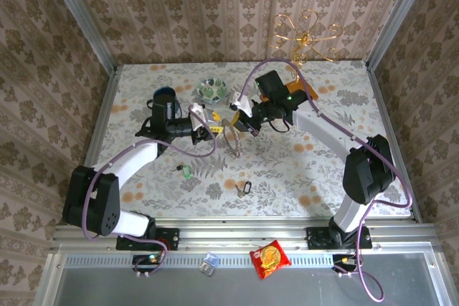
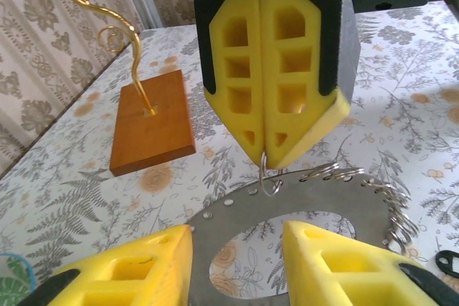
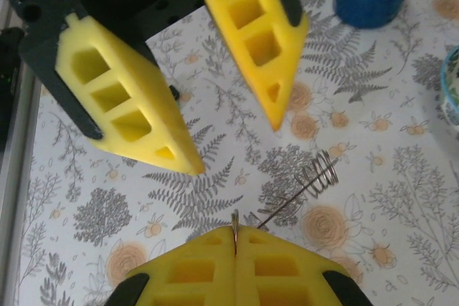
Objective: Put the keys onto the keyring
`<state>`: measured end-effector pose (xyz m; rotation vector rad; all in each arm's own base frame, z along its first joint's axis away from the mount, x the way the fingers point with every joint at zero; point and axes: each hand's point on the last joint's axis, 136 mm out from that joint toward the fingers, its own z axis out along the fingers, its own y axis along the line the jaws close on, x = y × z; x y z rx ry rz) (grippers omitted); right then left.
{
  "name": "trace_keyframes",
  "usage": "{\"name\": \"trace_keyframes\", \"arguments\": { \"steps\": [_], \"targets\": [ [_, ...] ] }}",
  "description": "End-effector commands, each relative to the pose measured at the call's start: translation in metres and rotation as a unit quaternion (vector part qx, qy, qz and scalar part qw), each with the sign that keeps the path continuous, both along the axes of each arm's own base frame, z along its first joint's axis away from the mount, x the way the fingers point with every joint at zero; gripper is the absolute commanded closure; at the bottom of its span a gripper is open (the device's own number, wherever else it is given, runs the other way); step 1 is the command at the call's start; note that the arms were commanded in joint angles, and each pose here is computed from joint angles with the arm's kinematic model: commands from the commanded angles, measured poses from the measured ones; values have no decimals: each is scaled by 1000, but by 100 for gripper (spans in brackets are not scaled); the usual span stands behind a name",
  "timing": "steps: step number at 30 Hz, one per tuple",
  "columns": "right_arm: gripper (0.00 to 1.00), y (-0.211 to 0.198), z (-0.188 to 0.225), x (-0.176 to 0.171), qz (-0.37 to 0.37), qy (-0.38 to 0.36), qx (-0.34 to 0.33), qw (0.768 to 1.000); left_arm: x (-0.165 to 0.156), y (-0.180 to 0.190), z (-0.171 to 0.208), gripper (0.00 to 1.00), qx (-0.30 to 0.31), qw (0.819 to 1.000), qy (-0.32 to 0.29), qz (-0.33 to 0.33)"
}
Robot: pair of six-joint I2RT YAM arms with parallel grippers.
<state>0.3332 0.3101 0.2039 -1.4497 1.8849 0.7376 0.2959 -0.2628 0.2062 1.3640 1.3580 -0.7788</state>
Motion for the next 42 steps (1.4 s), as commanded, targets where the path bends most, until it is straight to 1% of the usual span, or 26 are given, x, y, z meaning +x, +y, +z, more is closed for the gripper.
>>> {"name": "trace_keyframes", "arguments": {
  "steps": [1,11,16,19,23,27,33,42],
  "targets": [
    [100,2,0,-11,23,-2,-28,999,-8,-6,12,63,-15,999,-10,-43],
    [100,12,5,-14,34,-9,-3,999,-22,-10,5,64,-27,997,25,-71],
    [100,11,3,-17,33,-15,5,999,-28,-4,1,60,-25,998,32,-54],
    [100,14,8,-19,41,-28,30,998,-33,-1,-5,61,-26,998,41,-46],
    [100,19,14,-24,52,-43,66,996,-37,-1,-3,63,-44,997,46,-48],
    [100,22,14,-26,58,-49,84,994,-40,-2,0,64,-67,995,43,-52],
    [100,22,16,-29,59,-45,93,993,-44,-1,-4,66,-65,995,54,-59],
    [100,25,19,-34,66,-42,108,991,-47,-3,-5,73,-68,993,64,-73]
  ]
}}
